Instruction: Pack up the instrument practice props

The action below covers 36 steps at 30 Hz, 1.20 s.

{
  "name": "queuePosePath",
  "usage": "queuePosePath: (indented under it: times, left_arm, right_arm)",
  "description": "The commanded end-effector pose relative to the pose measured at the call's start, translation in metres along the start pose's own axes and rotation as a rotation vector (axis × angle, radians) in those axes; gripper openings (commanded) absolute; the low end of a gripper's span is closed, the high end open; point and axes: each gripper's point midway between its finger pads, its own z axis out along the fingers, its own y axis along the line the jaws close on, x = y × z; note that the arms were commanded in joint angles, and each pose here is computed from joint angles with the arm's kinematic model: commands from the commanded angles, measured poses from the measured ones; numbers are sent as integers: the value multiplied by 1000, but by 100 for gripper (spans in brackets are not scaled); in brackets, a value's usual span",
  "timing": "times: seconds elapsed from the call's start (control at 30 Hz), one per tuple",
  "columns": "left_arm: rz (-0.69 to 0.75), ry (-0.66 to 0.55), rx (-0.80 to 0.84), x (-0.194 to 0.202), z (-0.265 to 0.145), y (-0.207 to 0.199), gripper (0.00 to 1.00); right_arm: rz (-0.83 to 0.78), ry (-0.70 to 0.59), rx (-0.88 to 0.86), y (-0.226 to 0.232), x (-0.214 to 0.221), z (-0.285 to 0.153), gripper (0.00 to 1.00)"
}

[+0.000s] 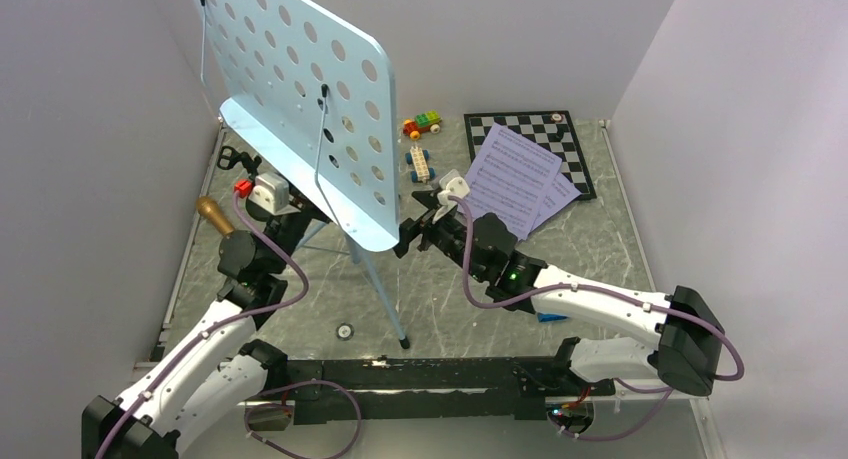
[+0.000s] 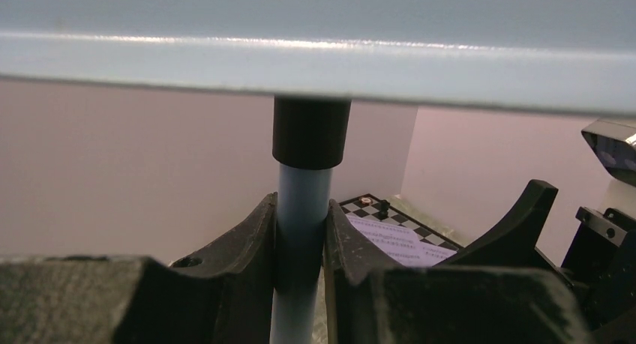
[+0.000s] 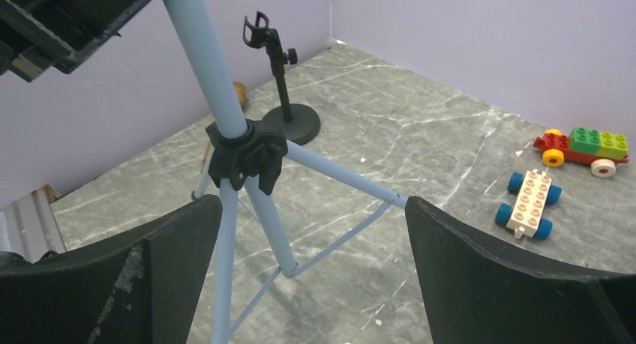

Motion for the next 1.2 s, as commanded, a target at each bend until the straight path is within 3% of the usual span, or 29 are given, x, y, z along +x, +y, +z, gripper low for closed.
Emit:
queuePosePath:
  times: [0.0,0.2,0.23,0.33,0.4,0.53,0.8,1.17]
  left_arm:
    - [-149,418,-28,111,-46,-4,21]
    - [-120,384,-50,86,-49,-2,34]
    - [-112,377,-51,83,-49,-1,33]
    - [-93,357,-56,76,-51,0,10]
    - [-82,362,-64,76,-54,2,0]
    - [-83,387,-73,84,-61,3,0]
    - [-96,383,-65,84,-62,1,0]
    - [-86,400,-65,88,-61,2,0]
  right_arm:
    - [4,-130,-60,12,-51,3,98]
    - [24,-167,-109,24,-70,13,98]
    - [32,-165,-109,25,-72,15,98]
    - [95,-100,-102,21,-63,23,98]
    - [158,-22,-119,19,-47,29,98]
    - [223,31,-143,17,-26,31,96]
    - [197,122,-278,25,4,47,84]
    - [160,134,-377,38,10,59,70]
